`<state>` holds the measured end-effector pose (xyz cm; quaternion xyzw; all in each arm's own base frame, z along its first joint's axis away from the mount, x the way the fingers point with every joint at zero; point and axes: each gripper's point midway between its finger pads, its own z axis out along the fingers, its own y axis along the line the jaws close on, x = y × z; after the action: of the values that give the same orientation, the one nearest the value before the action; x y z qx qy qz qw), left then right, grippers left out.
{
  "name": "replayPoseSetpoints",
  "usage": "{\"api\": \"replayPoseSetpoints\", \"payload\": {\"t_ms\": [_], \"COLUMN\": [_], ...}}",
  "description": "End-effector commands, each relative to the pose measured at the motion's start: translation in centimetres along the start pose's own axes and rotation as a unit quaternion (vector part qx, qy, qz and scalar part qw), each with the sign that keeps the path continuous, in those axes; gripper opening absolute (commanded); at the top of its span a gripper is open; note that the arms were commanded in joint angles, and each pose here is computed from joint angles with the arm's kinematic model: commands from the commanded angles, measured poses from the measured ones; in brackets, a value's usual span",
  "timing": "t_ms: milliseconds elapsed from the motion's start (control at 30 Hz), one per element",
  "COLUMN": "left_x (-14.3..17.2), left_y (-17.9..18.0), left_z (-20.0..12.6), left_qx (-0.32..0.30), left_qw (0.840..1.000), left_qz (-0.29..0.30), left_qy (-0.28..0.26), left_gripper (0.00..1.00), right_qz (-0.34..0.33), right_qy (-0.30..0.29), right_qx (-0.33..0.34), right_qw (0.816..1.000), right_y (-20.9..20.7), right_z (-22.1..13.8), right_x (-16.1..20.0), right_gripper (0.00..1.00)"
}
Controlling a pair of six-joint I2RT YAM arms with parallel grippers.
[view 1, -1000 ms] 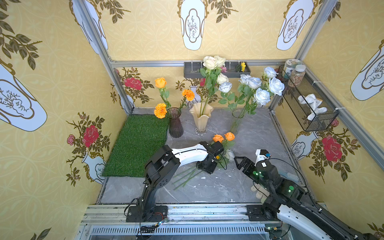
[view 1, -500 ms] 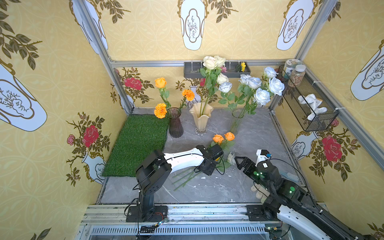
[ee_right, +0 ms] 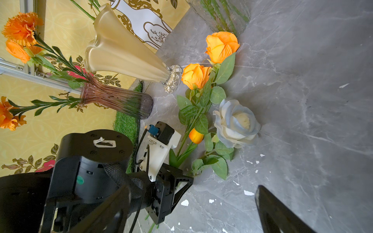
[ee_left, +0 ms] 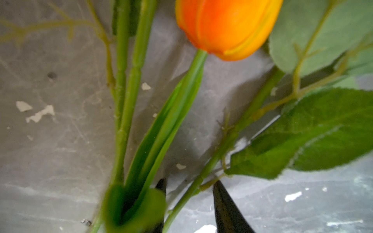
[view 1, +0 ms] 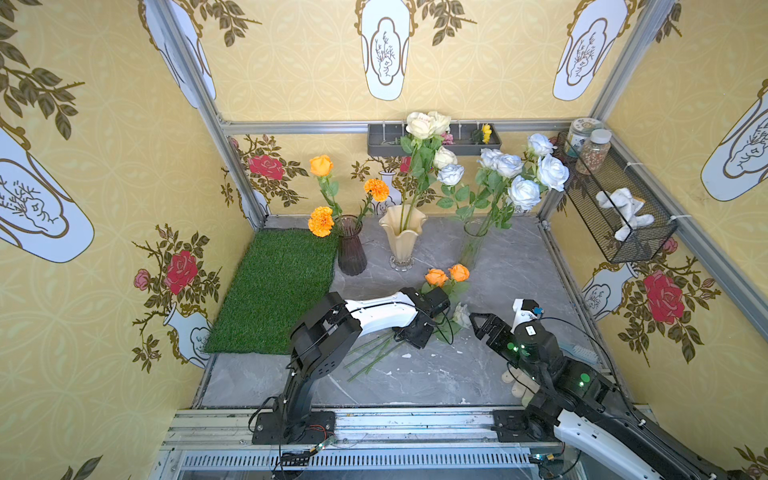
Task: Arrange the flowers in different vases according to their colors
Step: Pick up the flower at the center of the board.
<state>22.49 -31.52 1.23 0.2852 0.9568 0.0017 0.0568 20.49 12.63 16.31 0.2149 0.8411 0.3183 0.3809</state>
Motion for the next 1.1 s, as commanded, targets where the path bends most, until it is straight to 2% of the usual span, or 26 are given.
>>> {"api": "replayPoseSetpoints", "payload": {"t_ms": [0,200,400,700,900,1067], "left_x": [0.8,1.3,1.9,2.1,1.8,0.8], "left_y": [-0.2,-0.9,-1.8,-2.5,-2.9,-2.8], "left_z": [0.7,0.6,0.6,1.1,0.7,-0.8], "left_qx": [0.001,0.012,-0.004,-0.033,-0.044,-0.055], "left_qw": [1.0,0.999,0.998,0.996,0.995,0.995], "left_qz": [0.01,0.019,0.041,0.065,0.078,0.084], "left_qy": [0.026,0.035,0.042,0.051,0.037,-0.006], "left_gripper": [0.4,0.36,0.31,0.16,0.08,0.0], "right_qz": [0.0,0.002,0.006,0.015,0.022,0.031], "right_qy": [-0.009,-0.011,-0.016,-0.028,-0.036,-0.044], "right_qx": [-0.016,-0.017,-0.019,-0.027,-0.029,-0.024], "right_qw": [1.0,1.0,1.0,0.999,0.999,0.998], "right_y": [0.8,0.7,0.5,0.2,-0.2,-0.5], "right_z": [0.0,-0.1,-0.4,-1.0,-1.2,-1.5], "right_x": [-0.4,-0.5,-0.6,-0.8,-1.0,-1.3], "right_gripper": [0.97,0.97,0.97,0.97,0.98,0.97]}}
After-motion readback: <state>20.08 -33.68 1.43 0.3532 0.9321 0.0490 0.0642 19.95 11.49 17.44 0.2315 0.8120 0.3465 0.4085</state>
